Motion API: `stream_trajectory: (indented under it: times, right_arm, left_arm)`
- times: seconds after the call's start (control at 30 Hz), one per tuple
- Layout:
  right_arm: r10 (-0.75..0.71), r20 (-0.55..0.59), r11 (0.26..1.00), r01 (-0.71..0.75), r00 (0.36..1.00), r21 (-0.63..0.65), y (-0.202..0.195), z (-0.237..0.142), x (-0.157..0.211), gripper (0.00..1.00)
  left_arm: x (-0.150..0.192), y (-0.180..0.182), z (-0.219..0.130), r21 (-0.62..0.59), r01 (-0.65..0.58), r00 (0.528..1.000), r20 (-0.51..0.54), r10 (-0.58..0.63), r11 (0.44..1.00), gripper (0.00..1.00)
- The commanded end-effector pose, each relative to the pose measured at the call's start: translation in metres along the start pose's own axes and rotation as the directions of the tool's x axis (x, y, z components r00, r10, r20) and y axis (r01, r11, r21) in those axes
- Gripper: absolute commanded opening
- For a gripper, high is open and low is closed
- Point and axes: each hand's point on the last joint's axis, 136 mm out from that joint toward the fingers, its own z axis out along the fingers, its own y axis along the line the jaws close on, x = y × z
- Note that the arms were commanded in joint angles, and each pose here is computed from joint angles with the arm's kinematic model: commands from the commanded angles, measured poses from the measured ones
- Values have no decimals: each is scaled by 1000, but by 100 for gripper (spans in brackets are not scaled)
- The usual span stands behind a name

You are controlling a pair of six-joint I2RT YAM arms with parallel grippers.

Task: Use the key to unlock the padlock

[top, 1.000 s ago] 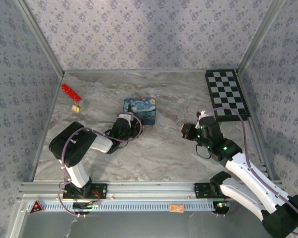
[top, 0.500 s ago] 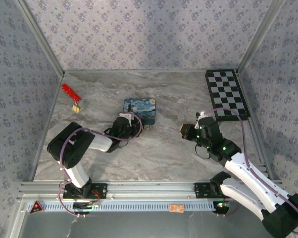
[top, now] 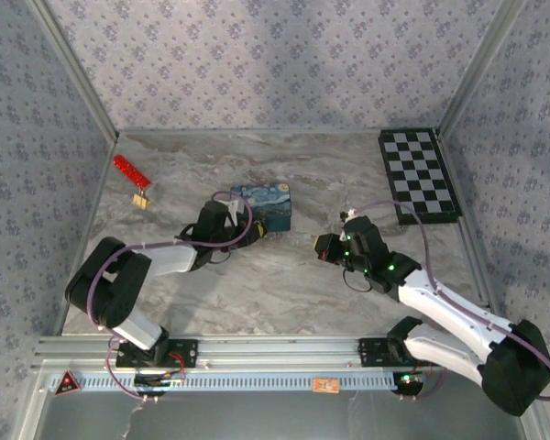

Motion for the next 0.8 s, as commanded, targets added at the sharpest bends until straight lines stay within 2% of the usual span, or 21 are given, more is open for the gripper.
stream_trajectory:
  times: [0.0,0.53,0.77]
  right_arm:
    - [59,-19,997,-60,998,-50,6,9,6,0]
    - [135,-99,966,-153,986,-210,32,49,17,0]
    - [169,-116,946,-194,979,-258,38,63,19,0]
  left_arm:
    - [-16,-39,-8,143,5,1000,-23,-1,990,3]
    - [-42,-77,-20,297,105,994,-33,-100,949,0]
    - [-45,-81,-20,309,112,994,-34,-107,945,0]
